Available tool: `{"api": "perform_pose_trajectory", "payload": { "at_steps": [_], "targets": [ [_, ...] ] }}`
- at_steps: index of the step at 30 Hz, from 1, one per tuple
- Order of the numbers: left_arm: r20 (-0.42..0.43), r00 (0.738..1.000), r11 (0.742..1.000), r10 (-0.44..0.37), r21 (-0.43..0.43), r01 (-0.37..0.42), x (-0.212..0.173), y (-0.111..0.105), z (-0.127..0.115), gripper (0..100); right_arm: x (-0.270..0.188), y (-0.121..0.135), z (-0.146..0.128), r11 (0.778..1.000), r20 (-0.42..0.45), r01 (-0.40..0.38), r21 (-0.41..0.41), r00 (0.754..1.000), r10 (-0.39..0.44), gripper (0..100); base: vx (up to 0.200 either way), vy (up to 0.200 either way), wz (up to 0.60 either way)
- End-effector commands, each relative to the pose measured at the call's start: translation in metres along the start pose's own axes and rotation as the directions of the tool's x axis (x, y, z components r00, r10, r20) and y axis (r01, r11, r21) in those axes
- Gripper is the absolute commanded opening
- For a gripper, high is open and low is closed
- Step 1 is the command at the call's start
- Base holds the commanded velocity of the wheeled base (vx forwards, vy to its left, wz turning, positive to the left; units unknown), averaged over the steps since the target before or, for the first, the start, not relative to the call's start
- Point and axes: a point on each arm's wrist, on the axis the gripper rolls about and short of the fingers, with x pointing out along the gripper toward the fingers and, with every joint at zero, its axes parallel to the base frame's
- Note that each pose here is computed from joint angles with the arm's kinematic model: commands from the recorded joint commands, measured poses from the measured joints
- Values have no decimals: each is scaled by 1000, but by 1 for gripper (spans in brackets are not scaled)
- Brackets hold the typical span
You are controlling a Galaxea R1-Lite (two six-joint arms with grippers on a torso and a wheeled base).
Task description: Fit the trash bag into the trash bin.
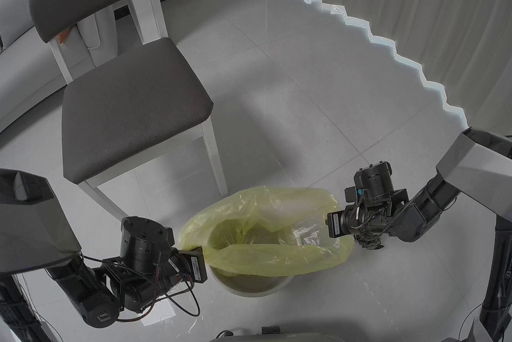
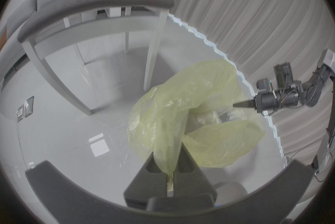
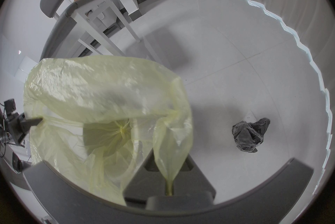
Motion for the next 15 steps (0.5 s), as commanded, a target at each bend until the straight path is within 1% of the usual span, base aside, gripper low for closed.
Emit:
{"api": "perform_pose_trajectory", "payload": {
  "at_steps": [1,6,8,10,15],
  "targets": [
    [-106,994,999,29,16,-28,-1,10,-24,0,10,-3,-18,1000,-67,5,-3,998,-6,0,0,0,0],
    [-208,977,999,46,1,-46,-4,21,-45,0,3,6,-34,999,-114,-11,-32,993,7,0,0,0,0],
    [-225,974,999,36,-12,-40,-9,20,-53,0,2,9,-42,999,-139,-15,-40,990,10,0,0,0,0],
    [-240,971,1000,20,-2,-21,-14,18,-60,0,0,12,-48,999,-156,-19,-45,988,11,0,0,0,0],
    [-274,961,999,45,7,-45,-1,24,-77,0,1,14,-56,999,-182,-18,-52,983,9,0,0,0,0]
  ]
}}
